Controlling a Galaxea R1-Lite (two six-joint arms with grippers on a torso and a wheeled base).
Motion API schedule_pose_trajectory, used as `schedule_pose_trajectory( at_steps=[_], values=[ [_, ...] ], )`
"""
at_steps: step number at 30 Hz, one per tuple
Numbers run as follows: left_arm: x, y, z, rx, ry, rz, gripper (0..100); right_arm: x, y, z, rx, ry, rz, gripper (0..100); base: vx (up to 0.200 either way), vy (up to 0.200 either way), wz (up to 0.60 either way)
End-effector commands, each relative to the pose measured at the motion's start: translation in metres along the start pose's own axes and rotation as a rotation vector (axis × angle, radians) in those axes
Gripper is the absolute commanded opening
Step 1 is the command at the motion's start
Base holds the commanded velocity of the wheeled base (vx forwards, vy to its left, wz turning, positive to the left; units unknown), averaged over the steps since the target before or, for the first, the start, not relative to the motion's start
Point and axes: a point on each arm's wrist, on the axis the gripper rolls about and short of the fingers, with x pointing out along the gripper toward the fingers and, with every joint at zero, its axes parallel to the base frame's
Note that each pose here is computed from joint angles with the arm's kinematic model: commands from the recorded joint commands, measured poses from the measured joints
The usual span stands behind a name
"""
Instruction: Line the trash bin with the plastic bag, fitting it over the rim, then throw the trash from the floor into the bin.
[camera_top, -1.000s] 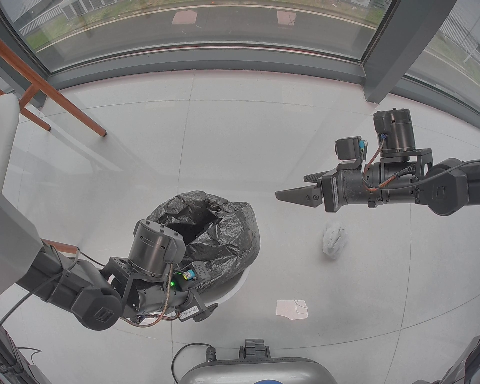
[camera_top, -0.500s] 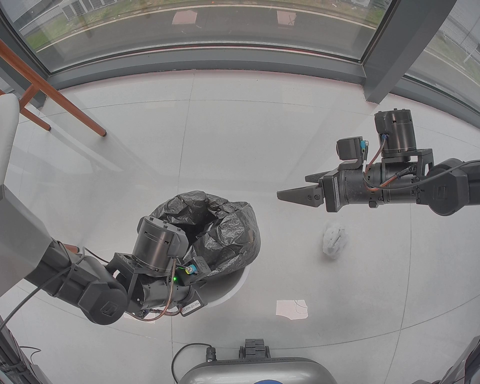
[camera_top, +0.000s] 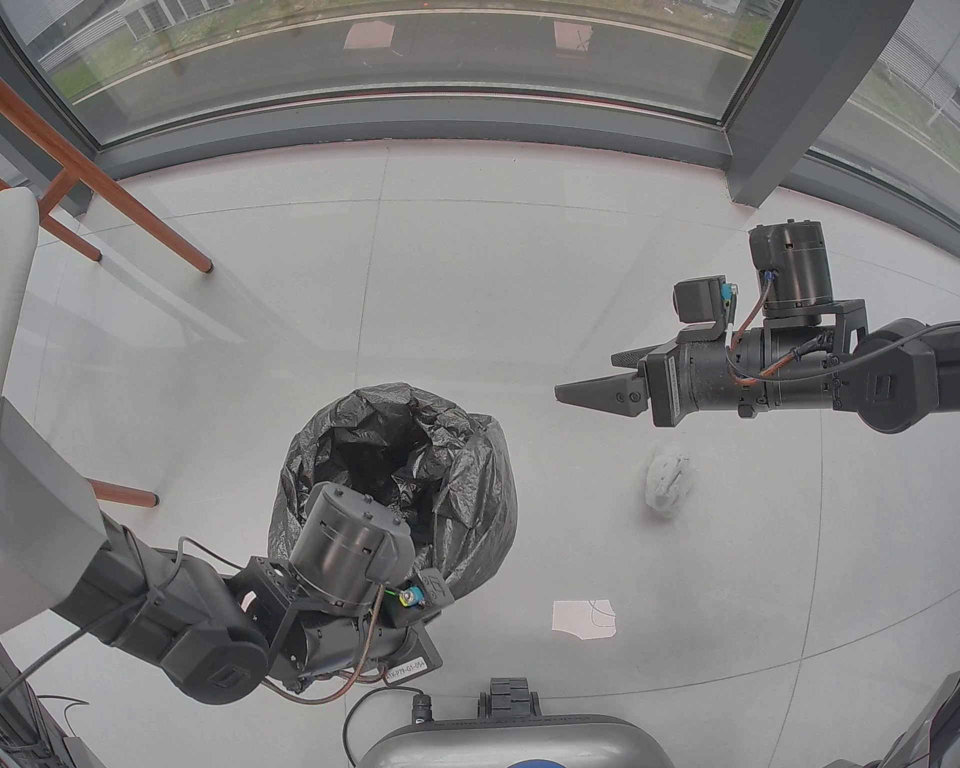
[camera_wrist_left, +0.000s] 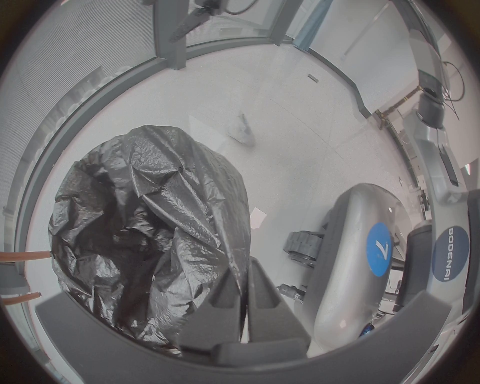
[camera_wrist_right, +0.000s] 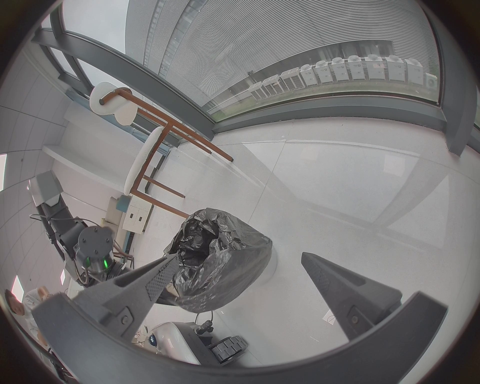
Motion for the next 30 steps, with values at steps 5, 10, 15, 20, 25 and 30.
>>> schedule_pose_trajectory(
  at_steps=[5, 10, 15, 20, 25, 30],
  values=[
    [-0.005, -0.025, -0.011, 0.046, 0.034, -0.065, 0, -0.003, 0.001, 0.001, 0.000, -0.005, -0.003, 100, 0.000, 0.000, 0.00],
    [-0.007, -0.026, -0.010, 0.050, 0.029, -0.067, 100, -0.003, 0.000, 0.001, 0.000, -0.005, -0.004, 100, 0.000, 0.000, 0.00],
    [-0.014, -0.028, -0.015, 0.009, 0.035, -0.068, 100, -0.003, 0.000, -0.002, 0.004, 0.003, -0.004, 100, 0.000, 0.000, 0.00],
    [-0.026, -0.024, -0.016, -0.056, 0.021, -0.034, 100, -0.008, -0.006, -0.008, 0.019, 0.019, -0.023, 100, 0.000, 0.000, 0.00],
    [-0.045, -0.024, -0.029, -0.159, 0.045, 0.040, 100, -0.011, -0.004, -0.012, 0.023, 0.027, -0.024, 100, 0.000, 0.000, 0.00],
    [-0.051, -0.032, -0.044, -0.171, 0.083, 0.020, 100, -0.011, -0.004, -0.012, 0.022, 0.027, -0.024, 100, 0.000, 0.000, 0.00]
  ],
)
